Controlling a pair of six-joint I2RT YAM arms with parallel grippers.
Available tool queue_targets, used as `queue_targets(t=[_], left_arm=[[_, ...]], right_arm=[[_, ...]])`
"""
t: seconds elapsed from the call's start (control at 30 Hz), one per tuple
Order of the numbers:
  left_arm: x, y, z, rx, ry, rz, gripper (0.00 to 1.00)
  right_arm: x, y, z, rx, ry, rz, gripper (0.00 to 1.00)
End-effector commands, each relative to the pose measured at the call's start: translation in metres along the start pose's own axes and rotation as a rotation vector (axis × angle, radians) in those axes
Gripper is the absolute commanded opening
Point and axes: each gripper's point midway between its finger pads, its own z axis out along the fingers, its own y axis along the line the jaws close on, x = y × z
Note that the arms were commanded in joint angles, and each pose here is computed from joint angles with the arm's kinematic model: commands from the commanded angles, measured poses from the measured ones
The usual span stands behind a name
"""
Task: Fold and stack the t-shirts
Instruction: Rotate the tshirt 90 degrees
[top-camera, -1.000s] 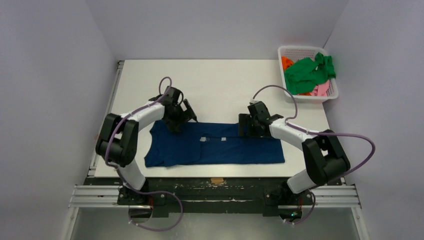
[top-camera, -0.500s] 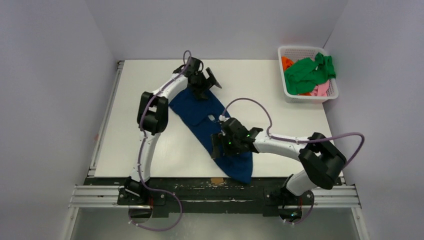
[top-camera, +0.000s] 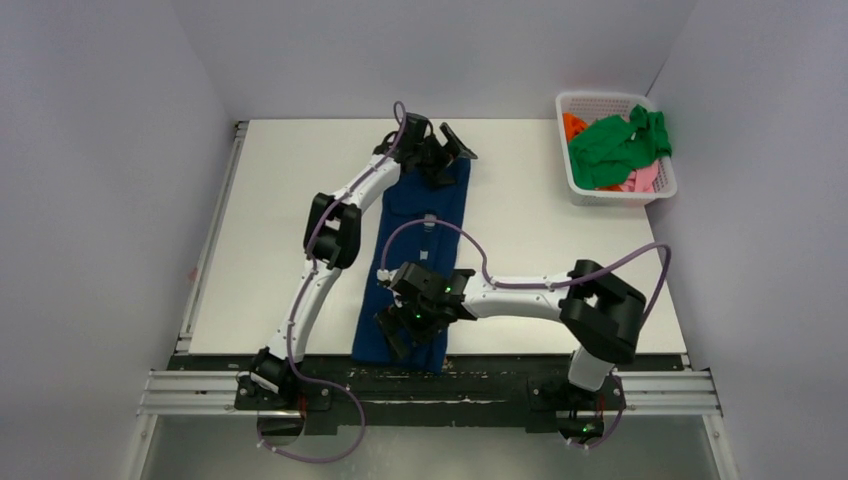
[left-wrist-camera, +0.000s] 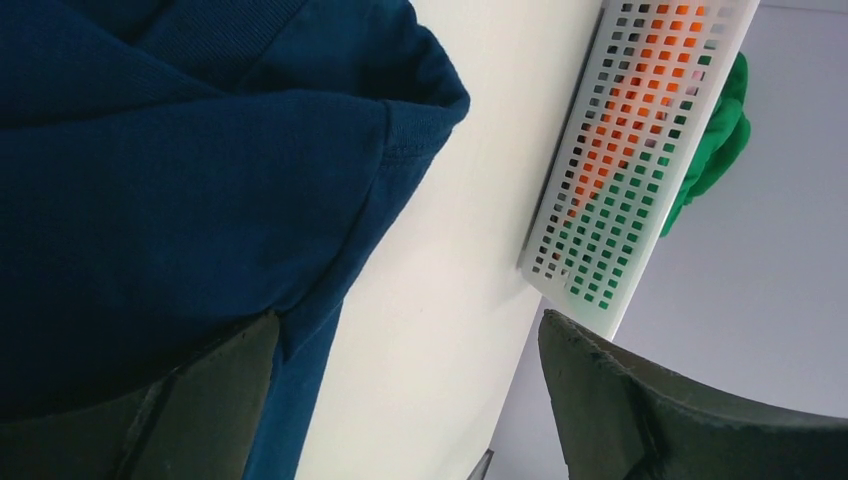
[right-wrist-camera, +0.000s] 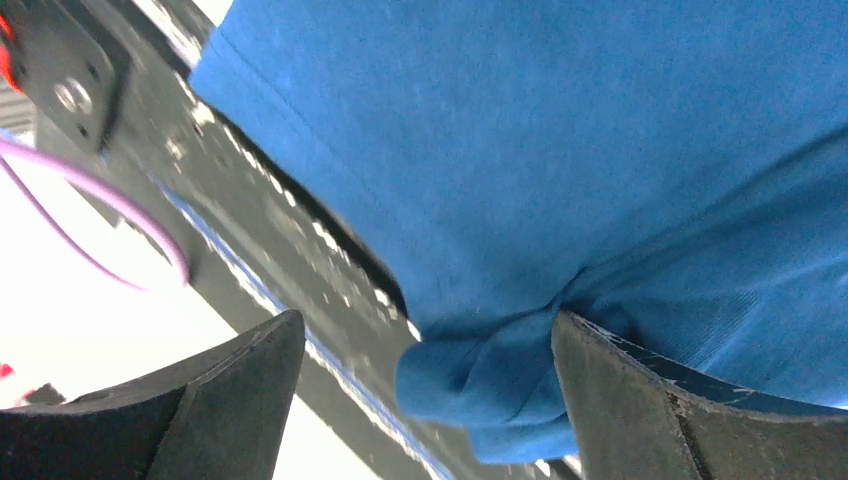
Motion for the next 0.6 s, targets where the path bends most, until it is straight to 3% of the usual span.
queue_targets(t=[0.0, 0.17, 0.4, 0.57], left_arm=[[-0.034, 0.028, 0.005, -0.071, -0.126, -0.007, 1.0], [-0.07, 0.028, -0.004, -0.048, -0.21, -0.032, 1.0], [-0.105, -0.004, -0.015, 0.033, -0.332, 0.005, 1.0], [-0.133, -0.059, -0.075, 0.079, -0.426, 0.121, 1.0]], right_arm=[[0.056, -0.011, -0.021, 0.033, 0.121, 0.116, 0.91], [0.06, -0.017, -0.047, 0.059, 0.027, 0.174, 0.92], [0.009, -0.014, -0.088, 0.09, -0.267, 0.207, 0.97], [-0.003, -0.023, -0.106, 0.113, -0.396, 0.298, 0.99]])
